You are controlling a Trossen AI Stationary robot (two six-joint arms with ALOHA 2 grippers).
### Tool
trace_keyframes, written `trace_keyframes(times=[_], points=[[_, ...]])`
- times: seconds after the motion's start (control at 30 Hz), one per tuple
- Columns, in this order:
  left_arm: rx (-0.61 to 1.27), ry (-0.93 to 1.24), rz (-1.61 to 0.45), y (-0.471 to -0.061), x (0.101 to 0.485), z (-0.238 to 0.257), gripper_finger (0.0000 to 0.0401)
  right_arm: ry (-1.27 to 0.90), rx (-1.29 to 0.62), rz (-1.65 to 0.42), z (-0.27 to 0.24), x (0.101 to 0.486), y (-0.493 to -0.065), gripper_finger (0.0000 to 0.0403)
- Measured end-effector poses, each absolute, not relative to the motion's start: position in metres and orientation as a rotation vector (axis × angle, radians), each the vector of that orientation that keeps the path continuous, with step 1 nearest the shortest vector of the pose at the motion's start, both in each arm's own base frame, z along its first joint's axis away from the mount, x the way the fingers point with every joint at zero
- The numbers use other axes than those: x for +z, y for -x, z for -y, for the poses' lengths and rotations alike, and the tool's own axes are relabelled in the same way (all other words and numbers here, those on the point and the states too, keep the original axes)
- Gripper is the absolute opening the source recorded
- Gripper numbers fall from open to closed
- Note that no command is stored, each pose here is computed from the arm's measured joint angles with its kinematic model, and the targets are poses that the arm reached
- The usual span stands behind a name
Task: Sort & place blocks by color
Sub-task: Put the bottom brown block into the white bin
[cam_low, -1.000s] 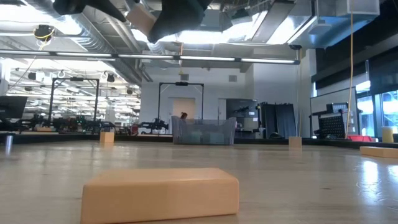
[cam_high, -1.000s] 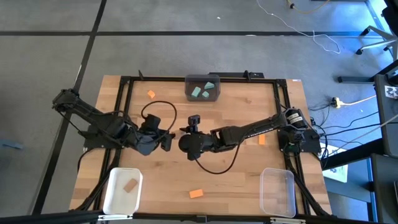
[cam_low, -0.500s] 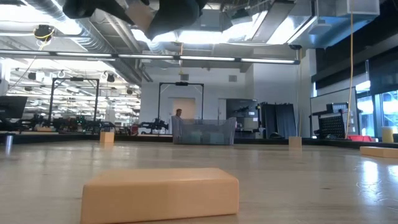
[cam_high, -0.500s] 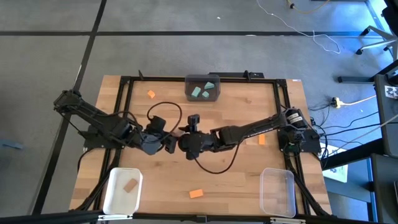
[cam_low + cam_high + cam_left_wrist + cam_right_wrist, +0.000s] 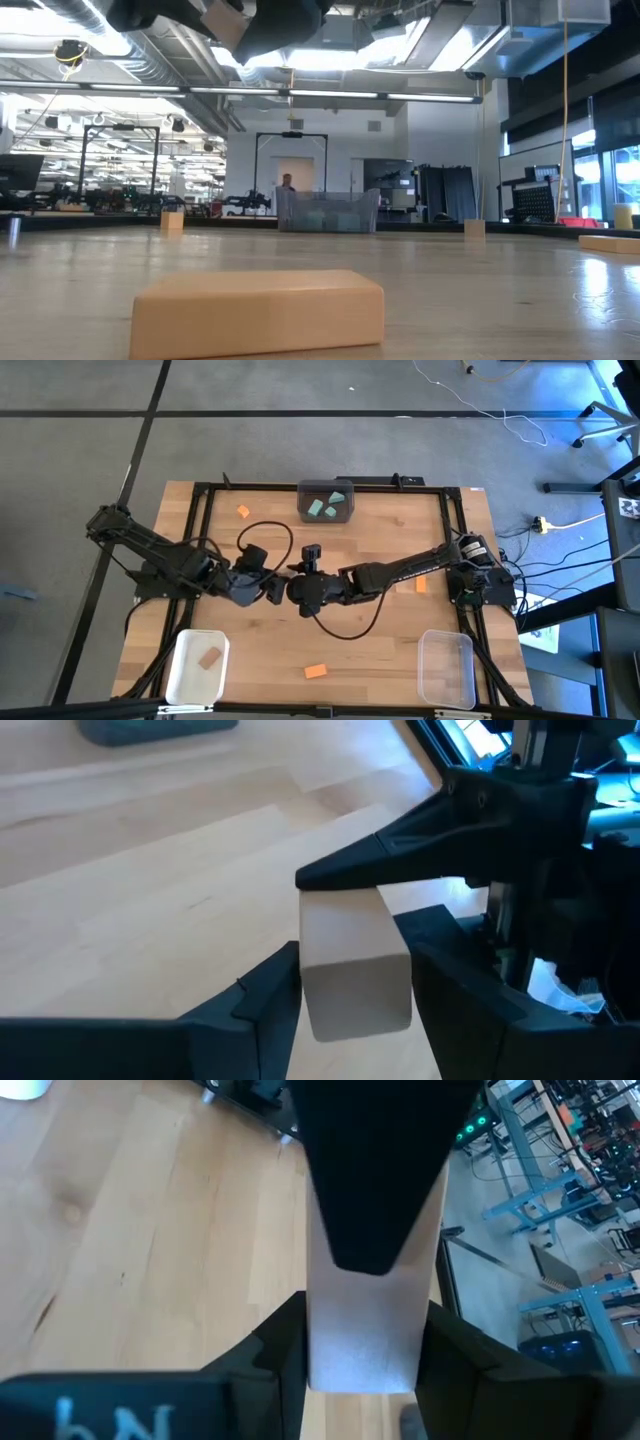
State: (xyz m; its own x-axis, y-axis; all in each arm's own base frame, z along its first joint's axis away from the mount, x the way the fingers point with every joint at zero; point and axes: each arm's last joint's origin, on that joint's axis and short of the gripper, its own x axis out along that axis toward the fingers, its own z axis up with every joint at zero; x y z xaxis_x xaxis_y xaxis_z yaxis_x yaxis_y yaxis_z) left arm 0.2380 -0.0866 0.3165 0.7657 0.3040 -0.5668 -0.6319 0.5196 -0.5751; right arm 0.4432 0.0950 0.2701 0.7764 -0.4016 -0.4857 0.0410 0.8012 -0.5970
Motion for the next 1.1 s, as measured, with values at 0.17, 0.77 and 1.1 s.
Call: trace_keyframes(times=[0.17,0.77,1.1], points=[[0.591,0.845,-0.453,-0.2434,0.3106,0.0876,0.0154,0.602,-0.254,-0.645,-0.095,0.2698,-0.4432,0.013],[0.587,0.821,-0.464,-0.2454,0.3089,0.0879,0.0122,0.609,-0.261,-0.65,-0.0947,0.269,-0.443,0.013],[0.585,0.757,-0.503,-0.2435,0.3066,0.0877,0.0122,0.601,-0.247,-0.641,-0.0951,0.2694,-0.4436,0.017]])
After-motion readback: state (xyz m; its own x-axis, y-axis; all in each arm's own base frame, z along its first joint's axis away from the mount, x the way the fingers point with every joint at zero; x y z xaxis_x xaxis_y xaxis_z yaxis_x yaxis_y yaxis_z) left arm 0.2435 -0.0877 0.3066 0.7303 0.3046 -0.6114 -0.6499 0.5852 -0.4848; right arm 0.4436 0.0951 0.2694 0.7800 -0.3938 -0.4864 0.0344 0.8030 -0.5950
